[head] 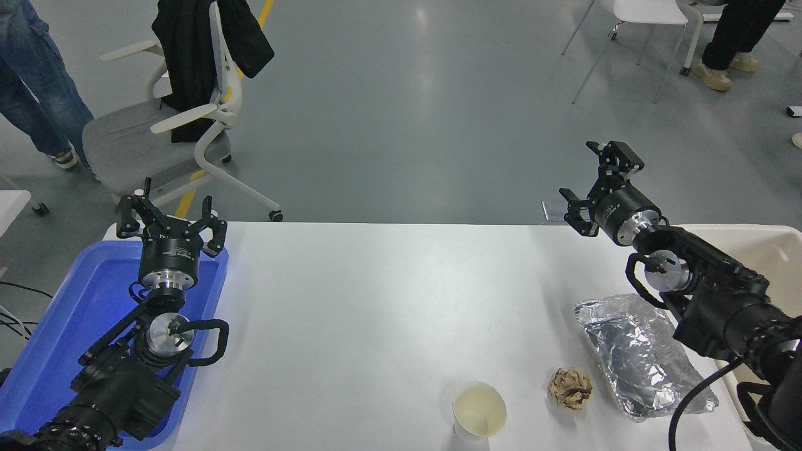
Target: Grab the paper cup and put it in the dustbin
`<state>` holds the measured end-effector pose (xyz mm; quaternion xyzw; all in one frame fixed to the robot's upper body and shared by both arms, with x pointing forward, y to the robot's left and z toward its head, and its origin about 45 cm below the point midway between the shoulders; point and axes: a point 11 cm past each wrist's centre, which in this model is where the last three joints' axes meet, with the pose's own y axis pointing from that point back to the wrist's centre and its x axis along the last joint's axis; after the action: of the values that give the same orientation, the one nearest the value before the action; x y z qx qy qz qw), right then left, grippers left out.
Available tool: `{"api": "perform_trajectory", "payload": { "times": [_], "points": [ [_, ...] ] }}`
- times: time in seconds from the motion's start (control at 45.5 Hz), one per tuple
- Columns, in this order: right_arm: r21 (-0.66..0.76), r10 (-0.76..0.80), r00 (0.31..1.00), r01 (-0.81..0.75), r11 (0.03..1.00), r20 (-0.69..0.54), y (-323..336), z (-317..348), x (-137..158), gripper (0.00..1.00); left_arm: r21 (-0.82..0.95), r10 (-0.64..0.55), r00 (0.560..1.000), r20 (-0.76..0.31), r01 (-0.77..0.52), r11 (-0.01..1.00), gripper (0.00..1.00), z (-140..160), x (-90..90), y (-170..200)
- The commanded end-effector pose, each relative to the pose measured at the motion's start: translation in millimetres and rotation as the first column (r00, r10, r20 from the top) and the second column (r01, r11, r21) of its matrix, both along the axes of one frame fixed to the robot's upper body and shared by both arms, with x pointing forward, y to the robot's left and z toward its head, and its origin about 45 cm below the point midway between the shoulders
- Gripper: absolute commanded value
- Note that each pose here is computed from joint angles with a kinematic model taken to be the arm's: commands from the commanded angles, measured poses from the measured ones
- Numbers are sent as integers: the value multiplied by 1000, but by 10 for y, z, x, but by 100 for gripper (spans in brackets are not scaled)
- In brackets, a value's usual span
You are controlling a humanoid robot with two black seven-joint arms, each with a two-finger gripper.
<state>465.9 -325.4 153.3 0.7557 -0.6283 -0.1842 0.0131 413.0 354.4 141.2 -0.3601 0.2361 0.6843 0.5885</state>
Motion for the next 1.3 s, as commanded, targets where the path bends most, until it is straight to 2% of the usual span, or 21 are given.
{"api": "perform_trajectory", "payload": {
  "times": [0.0,0.44,0.637,0.791,1.011,1.231,1.275],
  "points": [
    [-12,8,1000,-8,1000,3,11,16,11,100,11,-9,1000,-2,9,1000,99,0,1,-9],
    [-5,87,996,-87,996,11,337,55,60,100,9,-8,1000,0,8,1000,99,17,13,1],
    [-60,149,988,-146,987,33,475,210,149,100,10,-7,1000,1,7,1000,99,18,12,2],
    [-198,246,969,-237,951,18,529,331,201,100,11,-6,1000,-2,6,1000,99,13,11,5],
    [-455,408,912,-383,804,-48,450,686,250,100,11,-6,1000,-1,6,1000,99,16,11,11],
    [-684,545,814,-514,517,-200,433,1034,230,100,10,-8,1000,0,8,1000,99,17,13,1],
    [-712,584,768,-562,420,-262,488,1057,156,100,10,-7,1000,-1,7,1000,99,14,11,4]
  ]
}}
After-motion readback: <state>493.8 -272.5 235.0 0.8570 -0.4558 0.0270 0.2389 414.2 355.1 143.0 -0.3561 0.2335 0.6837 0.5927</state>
